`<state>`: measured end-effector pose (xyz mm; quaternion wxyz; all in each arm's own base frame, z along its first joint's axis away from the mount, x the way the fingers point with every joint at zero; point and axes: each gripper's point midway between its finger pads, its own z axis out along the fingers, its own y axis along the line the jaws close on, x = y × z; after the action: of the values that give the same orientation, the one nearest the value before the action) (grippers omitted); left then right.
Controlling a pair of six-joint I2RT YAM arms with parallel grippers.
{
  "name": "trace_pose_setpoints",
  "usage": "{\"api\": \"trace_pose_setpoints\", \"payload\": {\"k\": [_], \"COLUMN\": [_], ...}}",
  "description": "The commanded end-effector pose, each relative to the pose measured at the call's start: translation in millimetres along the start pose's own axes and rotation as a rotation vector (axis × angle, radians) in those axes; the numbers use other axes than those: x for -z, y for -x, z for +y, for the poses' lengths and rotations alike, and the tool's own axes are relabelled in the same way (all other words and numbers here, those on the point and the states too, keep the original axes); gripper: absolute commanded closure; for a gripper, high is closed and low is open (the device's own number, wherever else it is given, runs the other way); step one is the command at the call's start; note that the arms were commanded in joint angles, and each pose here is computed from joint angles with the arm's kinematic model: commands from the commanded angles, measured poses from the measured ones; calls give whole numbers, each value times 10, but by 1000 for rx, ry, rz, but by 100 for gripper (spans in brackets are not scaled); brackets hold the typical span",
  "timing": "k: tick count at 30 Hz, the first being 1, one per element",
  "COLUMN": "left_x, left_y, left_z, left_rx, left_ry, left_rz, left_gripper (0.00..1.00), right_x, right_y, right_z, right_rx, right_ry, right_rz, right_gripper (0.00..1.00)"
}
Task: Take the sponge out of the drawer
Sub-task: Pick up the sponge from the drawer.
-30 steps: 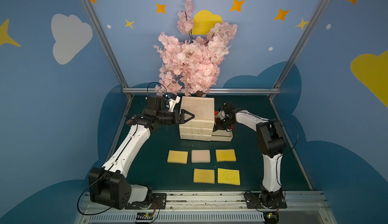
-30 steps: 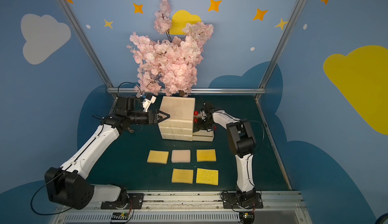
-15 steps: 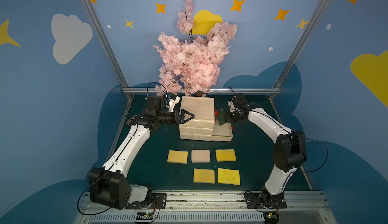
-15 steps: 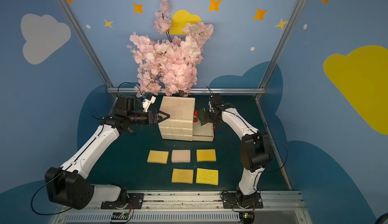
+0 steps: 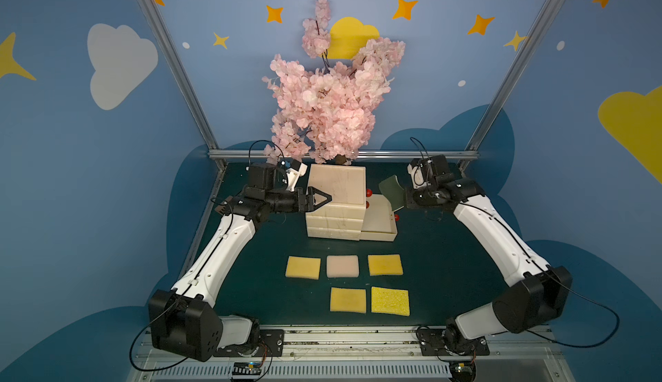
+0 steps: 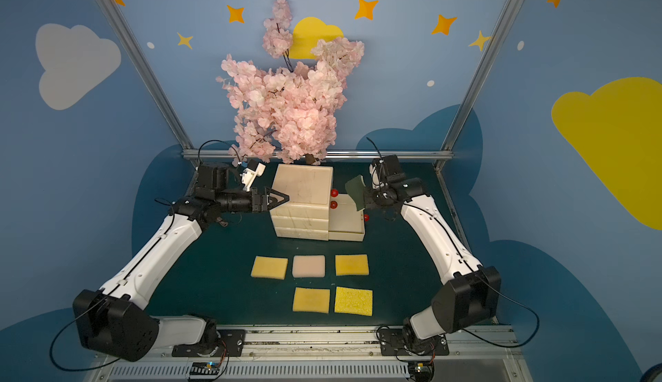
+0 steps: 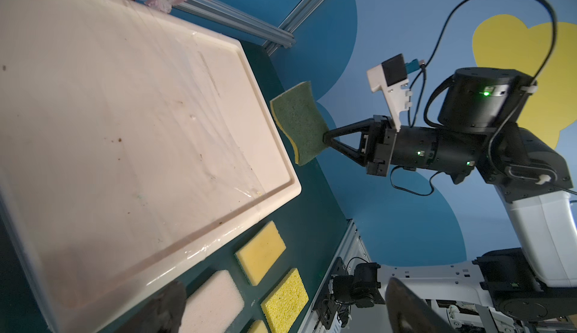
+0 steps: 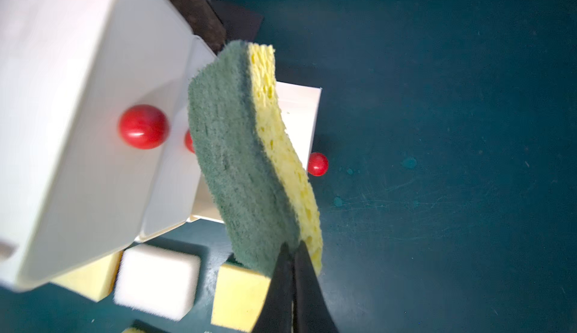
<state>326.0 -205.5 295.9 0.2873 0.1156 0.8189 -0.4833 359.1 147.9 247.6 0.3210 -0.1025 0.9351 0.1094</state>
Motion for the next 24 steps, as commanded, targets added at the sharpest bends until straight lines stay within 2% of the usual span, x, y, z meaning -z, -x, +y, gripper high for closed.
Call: {"api": "trace_pose_setpoints", "payload": {"k": [1,5,14,24], "left_x": [21,27,3,-17], "left_y": [-15,-22,-71,-129], "left_z": [-93,-119,-159,-184], "left_rx": [-27,-36,-54,-93], "left_ry": [-42,-46,-46,-35], "left_rz": [4,4,22,43], "left_gripper": [1,1,2,5], "right_x": [78,233,270,358], "right_y": [-18,28,-10,-246], "right_z": [167,180,326,1037], "right_rx": [74,84,125,326], "right_ry": [82,92,173,509], "right_rz": [-50,-118,-104,-19], "right_gripper": [100,100,100,100]}}
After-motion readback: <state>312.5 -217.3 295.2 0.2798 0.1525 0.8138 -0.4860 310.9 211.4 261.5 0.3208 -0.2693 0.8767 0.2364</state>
